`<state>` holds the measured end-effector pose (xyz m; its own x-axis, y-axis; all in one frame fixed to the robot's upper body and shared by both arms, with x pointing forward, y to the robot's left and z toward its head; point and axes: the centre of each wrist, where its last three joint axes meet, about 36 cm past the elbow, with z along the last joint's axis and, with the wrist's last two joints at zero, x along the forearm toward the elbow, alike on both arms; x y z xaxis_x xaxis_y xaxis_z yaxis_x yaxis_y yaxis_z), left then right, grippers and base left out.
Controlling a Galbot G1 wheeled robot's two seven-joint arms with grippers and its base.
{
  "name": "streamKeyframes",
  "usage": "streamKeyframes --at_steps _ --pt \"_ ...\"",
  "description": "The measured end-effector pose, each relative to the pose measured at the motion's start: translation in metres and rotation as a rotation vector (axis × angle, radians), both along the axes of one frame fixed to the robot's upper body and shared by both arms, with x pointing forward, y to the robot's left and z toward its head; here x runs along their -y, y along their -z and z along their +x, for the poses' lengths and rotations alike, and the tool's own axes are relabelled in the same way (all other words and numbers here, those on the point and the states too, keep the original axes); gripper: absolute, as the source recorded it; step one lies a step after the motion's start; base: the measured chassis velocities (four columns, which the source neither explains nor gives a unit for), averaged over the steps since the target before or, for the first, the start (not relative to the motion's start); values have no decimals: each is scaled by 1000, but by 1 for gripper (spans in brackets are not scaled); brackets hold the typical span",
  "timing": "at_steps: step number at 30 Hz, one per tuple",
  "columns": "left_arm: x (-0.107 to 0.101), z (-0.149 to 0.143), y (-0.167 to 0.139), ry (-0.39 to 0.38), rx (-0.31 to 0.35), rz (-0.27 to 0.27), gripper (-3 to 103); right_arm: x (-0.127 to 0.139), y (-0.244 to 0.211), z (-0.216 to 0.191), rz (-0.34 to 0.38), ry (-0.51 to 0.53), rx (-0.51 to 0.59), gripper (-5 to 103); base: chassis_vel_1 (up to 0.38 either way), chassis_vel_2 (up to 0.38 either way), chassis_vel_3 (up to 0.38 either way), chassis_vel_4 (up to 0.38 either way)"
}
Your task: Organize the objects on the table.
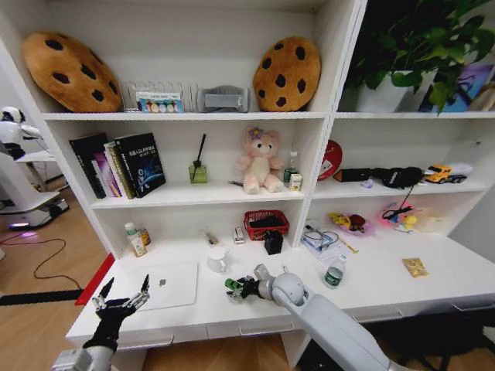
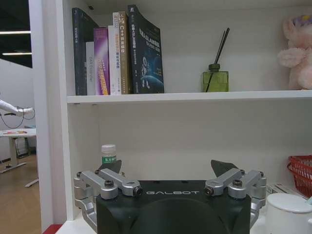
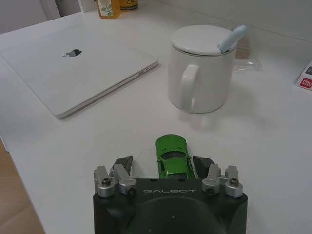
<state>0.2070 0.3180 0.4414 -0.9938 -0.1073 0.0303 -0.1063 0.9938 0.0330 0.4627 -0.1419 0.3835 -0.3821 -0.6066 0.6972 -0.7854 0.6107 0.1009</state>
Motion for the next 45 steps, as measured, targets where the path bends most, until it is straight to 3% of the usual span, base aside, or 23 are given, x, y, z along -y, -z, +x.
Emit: streamKeyframes --at_steps 19,24,25,27,33,45 --pt "0 0 0 0 0 0 100 9 1 1 -44 15 24 70 0 0 0 0" --pt "0 0 0 0 0 0 100 8 2 0 -45 17 23 54 0 0 0 0" --pt "0 0 0 0 0 0 100 7 3 -1 -46 17 22 43 0 0 0 0" --pt "0 0 0 0 0 0 100 7 3 -1 -47 17 23 37 0 0 0 0" --pt "0 0 0 0 0 0 100 11 -1 -2 -55 21 35 34 0 0 0 0" --pt "0 0 0 0 0 0 100 23 -74 -32 76 -19 129 34 0 0 0 0"
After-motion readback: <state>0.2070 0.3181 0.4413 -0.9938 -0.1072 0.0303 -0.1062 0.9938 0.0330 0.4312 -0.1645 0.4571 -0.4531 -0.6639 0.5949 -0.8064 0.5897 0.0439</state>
